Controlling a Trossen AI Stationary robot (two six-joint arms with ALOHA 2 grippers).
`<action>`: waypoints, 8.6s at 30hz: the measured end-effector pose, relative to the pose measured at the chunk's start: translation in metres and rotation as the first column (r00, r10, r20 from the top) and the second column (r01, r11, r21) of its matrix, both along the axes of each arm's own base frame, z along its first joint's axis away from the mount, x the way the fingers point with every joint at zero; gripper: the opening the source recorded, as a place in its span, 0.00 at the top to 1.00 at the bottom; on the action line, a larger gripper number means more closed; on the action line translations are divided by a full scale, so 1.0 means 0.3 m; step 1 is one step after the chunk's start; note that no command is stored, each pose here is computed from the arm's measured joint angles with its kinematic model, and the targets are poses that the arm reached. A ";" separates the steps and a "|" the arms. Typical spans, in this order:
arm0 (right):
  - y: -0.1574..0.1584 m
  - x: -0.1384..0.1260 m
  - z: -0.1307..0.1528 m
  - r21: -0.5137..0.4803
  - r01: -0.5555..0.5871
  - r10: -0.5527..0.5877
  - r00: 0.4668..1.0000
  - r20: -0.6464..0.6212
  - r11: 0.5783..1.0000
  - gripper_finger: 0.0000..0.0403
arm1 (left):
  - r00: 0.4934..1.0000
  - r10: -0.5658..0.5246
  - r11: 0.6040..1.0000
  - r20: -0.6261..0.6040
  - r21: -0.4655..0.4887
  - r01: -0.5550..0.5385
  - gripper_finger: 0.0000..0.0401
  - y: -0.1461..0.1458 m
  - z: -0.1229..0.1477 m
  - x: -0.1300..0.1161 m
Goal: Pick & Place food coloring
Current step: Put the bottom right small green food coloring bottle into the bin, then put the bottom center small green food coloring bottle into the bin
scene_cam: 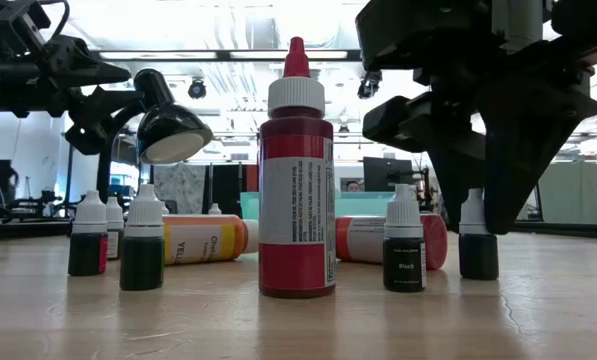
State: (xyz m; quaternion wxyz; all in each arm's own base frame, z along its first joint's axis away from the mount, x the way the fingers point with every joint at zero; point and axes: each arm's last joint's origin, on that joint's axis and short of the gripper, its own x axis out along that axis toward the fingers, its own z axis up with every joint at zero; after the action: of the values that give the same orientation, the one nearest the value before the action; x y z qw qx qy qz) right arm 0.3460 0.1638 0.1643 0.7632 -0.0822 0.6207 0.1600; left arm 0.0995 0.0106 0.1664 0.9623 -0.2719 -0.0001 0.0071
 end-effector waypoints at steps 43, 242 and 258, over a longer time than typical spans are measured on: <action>-0.960 0.025 0.306 -0.014 0.919 -0.902 0.391 0.182 0.395 0.86 | 1.000 -0.001 1.000 0.000 0.000 0.001 0.74 0.000 0.000 0.000; 0.087 0.094 0.082 0.114 -0.093 0.089 0.995 0.044 0.989 0.45 | 1.000 0.000 1.000 -0.001 0.000 0.000 0.74 0.000 0.000 0.000; 0.077 0.107 0.047 -0.005 -0.026 0.026 0.998 0.063 1.000 0.41 | 1.000 -0.001 1.000 0.000 0.000 0.001 0.74 0.000 0.000 0.000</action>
State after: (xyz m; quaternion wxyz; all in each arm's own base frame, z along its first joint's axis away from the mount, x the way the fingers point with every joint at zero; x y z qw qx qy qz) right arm 0.3780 0.1868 0.1784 0.7801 -0.0969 0.5954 0.1660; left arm 0.0995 0.0105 0.1665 0.9623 -0.2718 0.0000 0.0068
